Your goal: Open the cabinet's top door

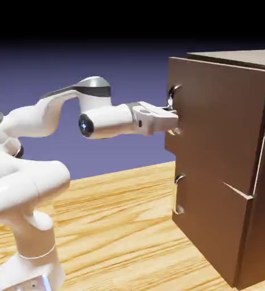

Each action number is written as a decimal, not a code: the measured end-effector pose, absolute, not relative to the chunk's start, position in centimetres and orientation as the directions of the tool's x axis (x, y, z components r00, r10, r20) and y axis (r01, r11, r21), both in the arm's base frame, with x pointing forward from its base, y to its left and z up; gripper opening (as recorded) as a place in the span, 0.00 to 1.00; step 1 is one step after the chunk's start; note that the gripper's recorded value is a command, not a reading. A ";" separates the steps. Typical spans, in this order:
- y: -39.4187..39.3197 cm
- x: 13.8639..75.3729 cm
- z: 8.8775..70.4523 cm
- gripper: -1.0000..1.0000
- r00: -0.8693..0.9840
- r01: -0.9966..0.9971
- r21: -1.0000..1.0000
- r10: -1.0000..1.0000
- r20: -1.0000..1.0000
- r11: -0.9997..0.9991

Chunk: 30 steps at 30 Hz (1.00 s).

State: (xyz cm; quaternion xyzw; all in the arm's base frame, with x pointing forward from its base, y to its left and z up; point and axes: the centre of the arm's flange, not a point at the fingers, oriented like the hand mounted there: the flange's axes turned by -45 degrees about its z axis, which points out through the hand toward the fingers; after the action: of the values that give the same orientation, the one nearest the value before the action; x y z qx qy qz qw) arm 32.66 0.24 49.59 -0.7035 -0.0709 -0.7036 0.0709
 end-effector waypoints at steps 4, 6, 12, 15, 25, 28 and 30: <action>-1.9 30.1 49.6 0.00 0.000 0.294 0.000 0.000 1.000 -0.956; -2.9 29.1 49.6 0.00 0.000 0.337 0.000 0.000 1.000 -0.941; -6.1 26.3 49.6 0.00 0.000 0.454 0.000 0.000 1.000 -0.891; -7.8 25.0 49.6 0.00 0.000 0.509 0.000 0.000 1.000 -0.861; -13.8 21.9 49.6 0.00 0.000 0.671 0.000 0.000 1.000 -0.741; -15.6 21.2 49.6 0.00 0.000 0.712 0.000 0.000 1.000 -0.702; -16.8 20.8 49.6 0.00 0.000 0.739 0.000 0.000 1.000 -0.674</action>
State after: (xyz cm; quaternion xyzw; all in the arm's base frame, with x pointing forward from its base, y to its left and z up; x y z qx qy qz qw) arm 20.81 -16.82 49.60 -0.6470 -0.2855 -0.6469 0.2854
